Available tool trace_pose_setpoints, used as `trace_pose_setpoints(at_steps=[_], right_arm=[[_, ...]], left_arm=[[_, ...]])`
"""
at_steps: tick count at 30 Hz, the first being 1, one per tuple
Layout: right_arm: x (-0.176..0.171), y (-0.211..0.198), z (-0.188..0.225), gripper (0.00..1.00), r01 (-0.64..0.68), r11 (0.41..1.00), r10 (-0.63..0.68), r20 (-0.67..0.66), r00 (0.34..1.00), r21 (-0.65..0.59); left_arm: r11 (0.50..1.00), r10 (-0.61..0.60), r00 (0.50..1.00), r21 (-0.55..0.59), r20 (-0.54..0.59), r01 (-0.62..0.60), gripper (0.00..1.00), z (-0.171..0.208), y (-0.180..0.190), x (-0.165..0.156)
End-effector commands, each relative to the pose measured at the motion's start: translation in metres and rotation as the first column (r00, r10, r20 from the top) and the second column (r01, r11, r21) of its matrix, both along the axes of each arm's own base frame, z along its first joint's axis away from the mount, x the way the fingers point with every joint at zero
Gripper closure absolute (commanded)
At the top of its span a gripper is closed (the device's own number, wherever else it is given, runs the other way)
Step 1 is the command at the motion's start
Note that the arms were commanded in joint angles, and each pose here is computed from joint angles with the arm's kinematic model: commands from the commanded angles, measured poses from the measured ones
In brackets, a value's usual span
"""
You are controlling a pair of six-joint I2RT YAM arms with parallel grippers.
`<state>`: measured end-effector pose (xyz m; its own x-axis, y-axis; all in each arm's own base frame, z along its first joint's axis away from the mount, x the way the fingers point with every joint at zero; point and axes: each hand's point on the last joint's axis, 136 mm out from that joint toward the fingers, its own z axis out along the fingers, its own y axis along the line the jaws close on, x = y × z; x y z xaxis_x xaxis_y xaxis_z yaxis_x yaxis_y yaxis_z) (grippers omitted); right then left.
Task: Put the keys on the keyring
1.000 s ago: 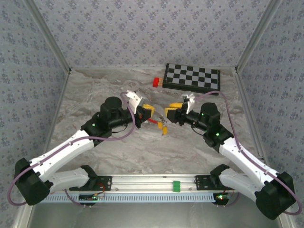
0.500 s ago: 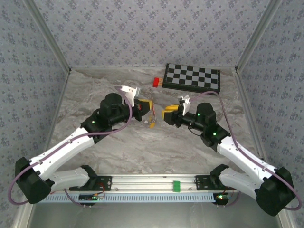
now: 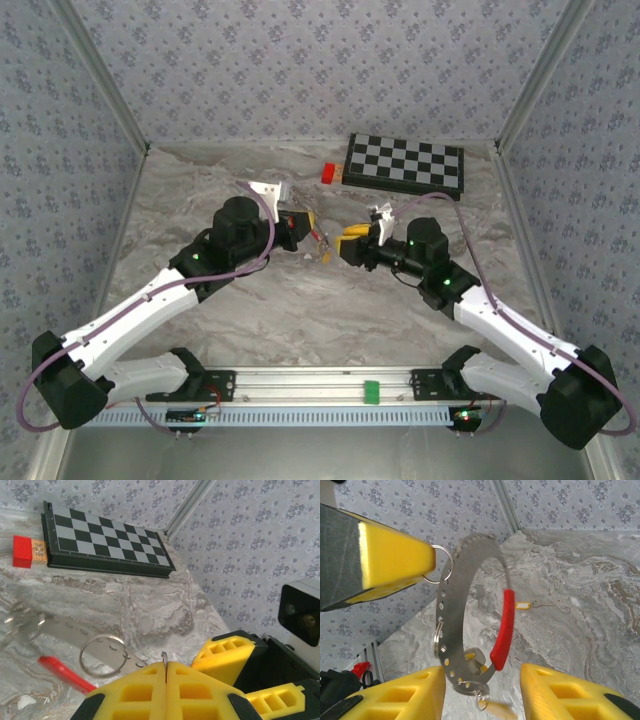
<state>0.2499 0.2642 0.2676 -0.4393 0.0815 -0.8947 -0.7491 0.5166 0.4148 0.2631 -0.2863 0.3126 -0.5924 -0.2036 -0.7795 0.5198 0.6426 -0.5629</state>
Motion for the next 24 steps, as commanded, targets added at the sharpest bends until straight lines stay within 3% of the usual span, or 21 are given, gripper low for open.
trace_pose_setpoints(at_steps=[1, 5, 13, 24], right_arm=[[0.001, 0.003, 0.023, 0.57, -0.016, 0.999, 0.015, 0.016, 1.0, 0.051], [0.004, 0.003, 0.032, 0.61, -0.024, 0.997, 0.023, 0.019, 1.0, 0.075], [0.015, 0.003, 0.041, 0.69, -0.039, 0.994, 0.037, 0.018, 0.999, 0.098], [0.009, 0.002, 0.045, 0.65, -0.066, 0.991, 0.063, 0.03, 0.998, 0.114]], left_arm=[[0.996, -0.065, 0.987, -0.055, 0.147, 0.073, 1.0, 0.034, -0.003, -0.008], [0.99, -0.137, 0.96, -0.009, 0.245, 0.144, 1.0, 0.032, -0.007, -0.018], [0.971, -0.228, 0.919, 0.002, 0.322, 0.241, 1.0, 0.033, -0.016, -0.029], [0.974, -0.219, 0.908, 0.019, 0.358, 0.228, 1.0, 0.034, -0.013, -0.027]])
